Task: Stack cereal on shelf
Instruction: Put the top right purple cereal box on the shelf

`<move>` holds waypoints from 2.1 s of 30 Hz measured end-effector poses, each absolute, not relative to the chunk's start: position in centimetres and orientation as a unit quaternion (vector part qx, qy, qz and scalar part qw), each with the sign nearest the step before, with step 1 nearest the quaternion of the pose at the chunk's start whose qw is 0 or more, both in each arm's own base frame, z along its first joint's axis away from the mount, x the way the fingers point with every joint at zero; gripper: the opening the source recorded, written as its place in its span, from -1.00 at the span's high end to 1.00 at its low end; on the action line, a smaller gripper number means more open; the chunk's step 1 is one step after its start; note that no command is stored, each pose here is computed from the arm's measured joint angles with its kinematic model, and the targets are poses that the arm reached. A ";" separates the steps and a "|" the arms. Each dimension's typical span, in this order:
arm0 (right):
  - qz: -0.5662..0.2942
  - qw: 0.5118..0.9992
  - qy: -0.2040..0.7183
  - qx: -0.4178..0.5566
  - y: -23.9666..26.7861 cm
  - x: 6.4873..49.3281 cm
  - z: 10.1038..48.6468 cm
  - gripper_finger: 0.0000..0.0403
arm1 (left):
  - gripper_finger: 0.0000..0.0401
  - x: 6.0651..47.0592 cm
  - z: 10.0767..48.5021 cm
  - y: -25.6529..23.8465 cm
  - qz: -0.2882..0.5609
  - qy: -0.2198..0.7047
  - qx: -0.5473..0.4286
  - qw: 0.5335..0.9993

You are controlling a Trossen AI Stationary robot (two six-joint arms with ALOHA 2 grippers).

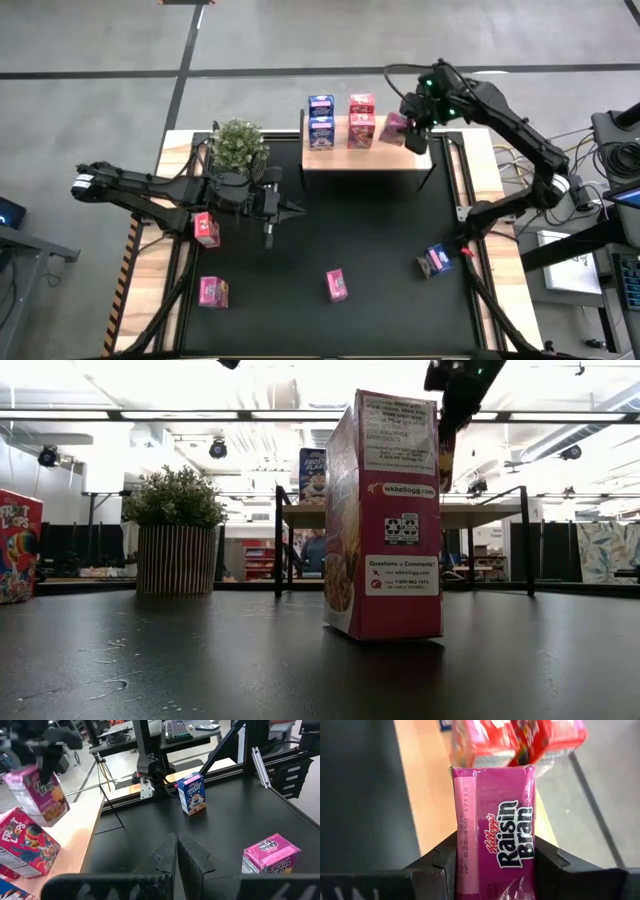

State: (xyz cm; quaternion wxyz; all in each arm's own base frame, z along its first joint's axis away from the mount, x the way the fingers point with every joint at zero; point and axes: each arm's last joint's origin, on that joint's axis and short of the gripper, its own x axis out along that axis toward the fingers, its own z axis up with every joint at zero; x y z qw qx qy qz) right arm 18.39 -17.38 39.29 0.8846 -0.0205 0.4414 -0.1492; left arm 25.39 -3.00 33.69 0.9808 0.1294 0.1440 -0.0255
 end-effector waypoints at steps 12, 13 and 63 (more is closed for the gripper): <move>-0.149 0.862 0.485 0.024 -21.1 19.6 36.2 -0.02 | 1.00 25.4 33.6 -3.0 -0.026 0.147 0.130 0.980; -0.148 0.861 0.486 0.024 -21.2 19.6 36.0 -0.06 | 1.00 25.4 33.6 -3.0 -0.026 0.147 0.130 0.980; -0.348 0.811 0.462 -0.086 -13.2 21.9 30.6 0.96 | 1.00 25.3 33.6 -3.0 -0.030 0.149 0.156 0.976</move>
